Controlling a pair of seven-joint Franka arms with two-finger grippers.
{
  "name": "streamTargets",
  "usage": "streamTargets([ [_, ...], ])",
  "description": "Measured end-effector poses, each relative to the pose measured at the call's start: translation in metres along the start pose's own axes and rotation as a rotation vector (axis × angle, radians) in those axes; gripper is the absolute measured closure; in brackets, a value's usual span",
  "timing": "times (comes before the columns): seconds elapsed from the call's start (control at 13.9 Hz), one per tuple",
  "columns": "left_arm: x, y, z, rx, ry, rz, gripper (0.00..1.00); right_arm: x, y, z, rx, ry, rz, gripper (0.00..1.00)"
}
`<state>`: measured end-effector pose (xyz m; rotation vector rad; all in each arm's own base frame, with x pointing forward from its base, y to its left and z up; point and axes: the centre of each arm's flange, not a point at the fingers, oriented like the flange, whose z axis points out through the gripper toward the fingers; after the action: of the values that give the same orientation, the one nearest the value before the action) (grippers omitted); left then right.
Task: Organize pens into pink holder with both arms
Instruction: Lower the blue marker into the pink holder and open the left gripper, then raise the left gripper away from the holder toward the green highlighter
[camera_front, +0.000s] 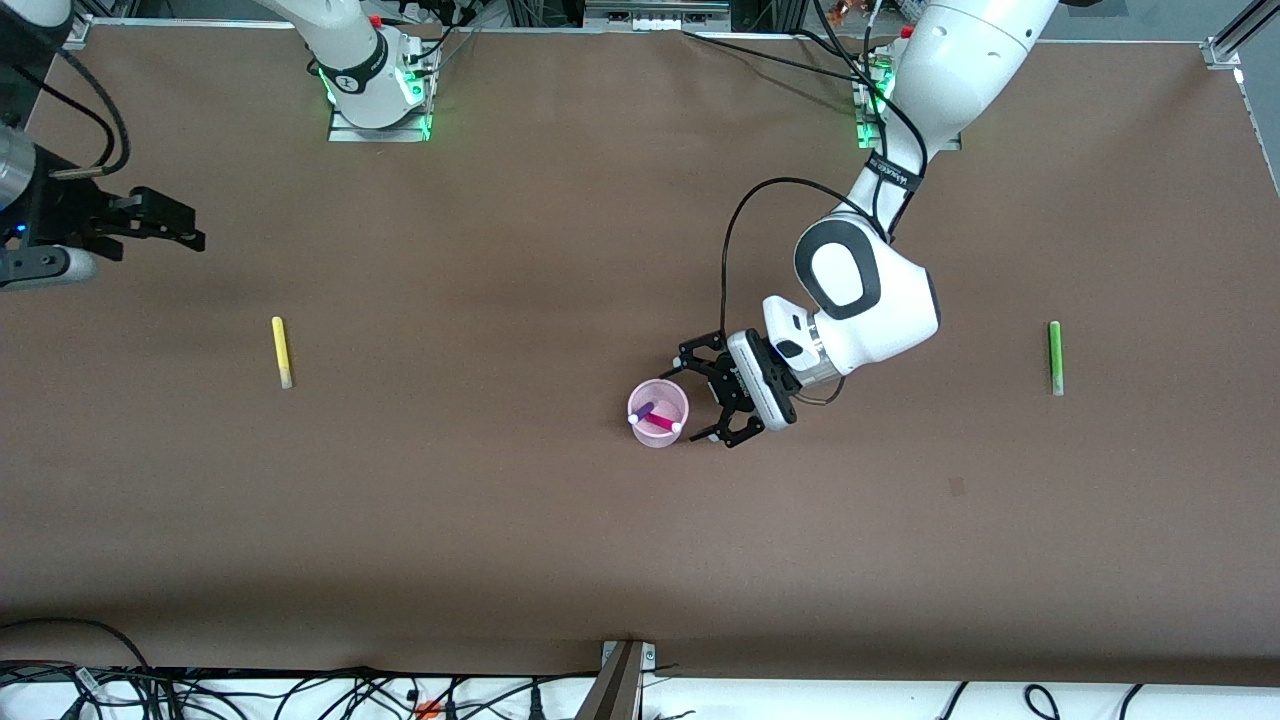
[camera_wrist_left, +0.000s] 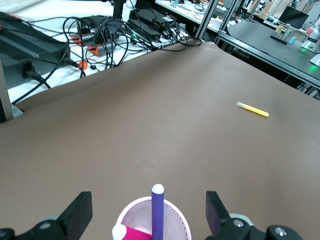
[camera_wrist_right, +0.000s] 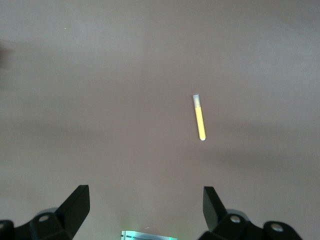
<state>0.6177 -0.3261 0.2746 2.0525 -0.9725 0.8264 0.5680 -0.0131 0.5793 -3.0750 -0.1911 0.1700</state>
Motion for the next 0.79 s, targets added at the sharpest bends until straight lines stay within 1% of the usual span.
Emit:
streamTargets([
  [0.14, 0.01, 0.007, -0.003, -0.019, -0.04, -0.02, 0.0, -0.005, 0.001, -0.007, 0.006, 0.003, -0.008, 0.0],
  [0.22, 0.018, 0.012, -0.005, -0.041, -0.069, -0.008, 0.0, -0.012, -0.002, -0.013, 0.005, 0.001, -0.015, 0.0],
  [0.36, 0.031, 0.014, -0.016, -0.104, -0.149, 0.016, 0.0, -0.032, -0.01, -0.025, -0.02, 0.009, -0.026, 0.0],
  [0.43, 0.037, 0.009, -0.026, -0.138, -0.202, 0.021, 0.0, -0.043, -0.014, -0.029, -0.032, 0.015, -0.03, 0.0],
  [0.57, 0.044, -0.001, -0.048, -0.18, -0.339, 0.02, 0.0, -0.057, -0.02, -0.035, -0.045, 0.025, -0.036, 0.0],
  [0.79, 0.051, 0.007, -0.067, -0.147, -0.571, -0.013, 0.0, -0.059, -0.019, -0.036, -0.051, 0.03, -0.035, 0.0],
])
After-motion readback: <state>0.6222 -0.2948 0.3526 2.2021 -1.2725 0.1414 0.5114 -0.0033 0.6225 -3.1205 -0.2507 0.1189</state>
